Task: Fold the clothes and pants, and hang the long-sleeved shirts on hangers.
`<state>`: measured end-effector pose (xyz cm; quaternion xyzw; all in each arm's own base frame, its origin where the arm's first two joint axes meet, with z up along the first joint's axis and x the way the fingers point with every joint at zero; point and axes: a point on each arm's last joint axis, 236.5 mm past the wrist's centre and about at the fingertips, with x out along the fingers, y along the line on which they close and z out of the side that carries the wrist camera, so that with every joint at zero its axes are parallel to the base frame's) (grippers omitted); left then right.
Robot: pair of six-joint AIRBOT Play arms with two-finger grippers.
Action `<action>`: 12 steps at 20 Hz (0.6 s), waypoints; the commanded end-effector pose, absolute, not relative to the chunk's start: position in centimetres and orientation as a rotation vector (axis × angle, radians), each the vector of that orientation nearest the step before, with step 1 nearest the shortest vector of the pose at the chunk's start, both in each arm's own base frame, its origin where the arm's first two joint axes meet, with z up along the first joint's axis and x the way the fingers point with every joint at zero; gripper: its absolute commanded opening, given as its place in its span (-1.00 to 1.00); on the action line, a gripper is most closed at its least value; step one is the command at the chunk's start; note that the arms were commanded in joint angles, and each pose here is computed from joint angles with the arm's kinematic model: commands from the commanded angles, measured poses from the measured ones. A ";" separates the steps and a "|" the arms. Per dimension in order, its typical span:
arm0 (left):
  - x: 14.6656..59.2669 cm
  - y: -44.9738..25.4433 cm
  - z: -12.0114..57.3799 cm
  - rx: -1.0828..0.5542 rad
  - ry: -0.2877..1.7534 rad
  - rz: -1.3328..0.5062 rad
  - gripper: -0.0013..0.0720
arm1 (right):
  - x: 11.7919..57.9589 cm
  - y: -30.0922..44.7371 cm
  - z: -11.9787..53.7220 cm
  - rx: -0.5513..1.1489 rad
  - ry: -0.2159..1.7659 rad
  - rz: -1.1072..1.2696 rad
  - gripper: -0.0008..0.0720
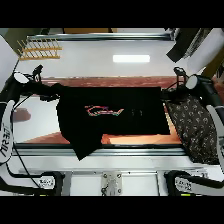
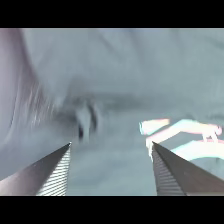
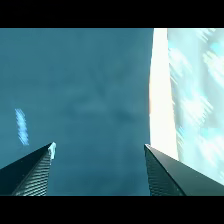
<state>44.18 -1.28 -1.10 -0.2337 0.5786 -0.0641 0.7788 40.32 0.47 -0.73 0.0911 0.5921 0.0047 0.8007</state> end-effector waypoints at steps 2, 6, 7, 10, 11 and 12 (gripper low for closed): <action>37.4 -2.6 -1.1 -0.533 1.297 -0.125 0.42 | 30.6 -3.5 -2.2 0.356 1.331 -0.197 0.71; 32.0 -5.9 -3.2 -0.508 1.362 -0.165 0.42 | 24.1 -3.6 -7.5 0.730 1.365 -0.393 0.71; 31.3 -6.5 -3.5 -0.495 1.358 -0.175 0.42 | 23.9 -2.9 -8.3 0.825 1.348 -0.399 0.71; 30.6 -7.9 -3.6 -0.458 1.314 -0.197 0.42 | 25.1 -1.6 -9.9 0.984 1.262 -0.409 0.71; 30.5 -8.3 -3.5 -0.448 1.297 -0.205 0.42 | 25.7 -1.3 -10.2 1.013 1.239 -0.408 0.71; 30.5 -8.6 -3.3 -0.438 1.284 -0.213 0.42 | 26.1 -1.2 -10.4 1.014 1.228 -0.408 0.71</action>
